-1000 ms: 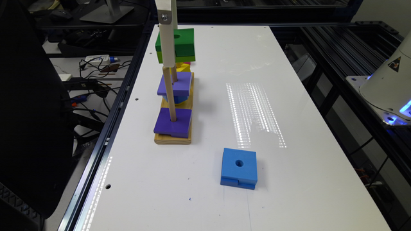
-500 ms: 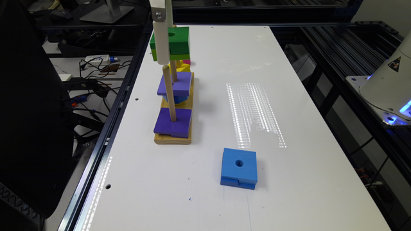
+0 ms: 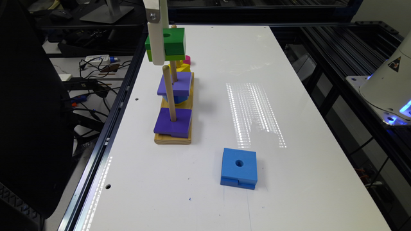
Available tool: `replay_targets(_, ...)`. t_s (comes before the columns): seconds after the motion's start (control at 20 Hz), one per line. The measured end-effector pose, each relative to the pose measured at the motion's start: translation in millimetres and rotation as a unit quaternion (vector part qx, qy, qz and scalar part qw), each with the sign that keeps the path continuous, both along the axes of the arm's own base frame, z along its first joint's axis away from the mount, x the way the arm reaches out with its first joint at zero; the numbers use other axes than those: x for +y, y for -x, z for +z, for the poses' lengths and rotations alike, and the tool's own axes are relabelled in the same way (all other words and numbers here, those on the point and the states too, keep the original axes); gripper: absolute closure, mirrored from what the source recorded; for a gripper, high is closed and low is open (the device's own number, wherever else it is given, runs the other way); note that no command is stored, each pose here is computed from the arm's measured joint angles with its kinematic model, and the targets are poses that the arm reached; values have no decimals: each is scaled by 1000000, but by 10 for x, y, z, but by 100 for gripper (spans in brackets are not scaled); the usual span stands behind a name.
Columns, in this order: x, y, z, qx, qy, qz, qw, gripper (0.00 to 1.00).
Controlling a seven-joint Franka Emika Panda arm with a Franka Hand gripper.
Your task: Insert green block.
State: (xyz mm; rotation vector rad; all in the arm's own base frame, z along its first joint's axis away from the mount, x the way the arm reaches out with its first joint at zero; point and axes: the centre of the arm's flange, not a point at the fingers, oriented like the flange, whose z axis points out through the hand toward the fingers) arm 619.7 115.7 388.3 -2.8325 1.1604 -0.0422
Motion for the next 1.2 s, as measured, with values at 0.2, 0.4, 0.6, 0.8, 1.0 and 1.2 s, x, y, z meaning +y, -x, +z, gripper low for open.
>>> replay_targets(0.2, 0, -42, -171, 2527, -1141, 199, 999996, 100)
replay_targets(0.4, 1, -48, -181, 1883, -1495, 173, 999997, 100)
replay_targets(0.6, 1, -48, -182, 1932, -1517, 208, 999997, 100)
replay_targets(0.8, 3, -62, -257, 4363, -2063, 396, 999988, 100)
replay_targets(1.0, 4, -62, -257, 4346, -2066, 456, 999988, 100)
replay_targets(1.2, 4, -62, -257, 4331, -2054, 477, 999988, 100)
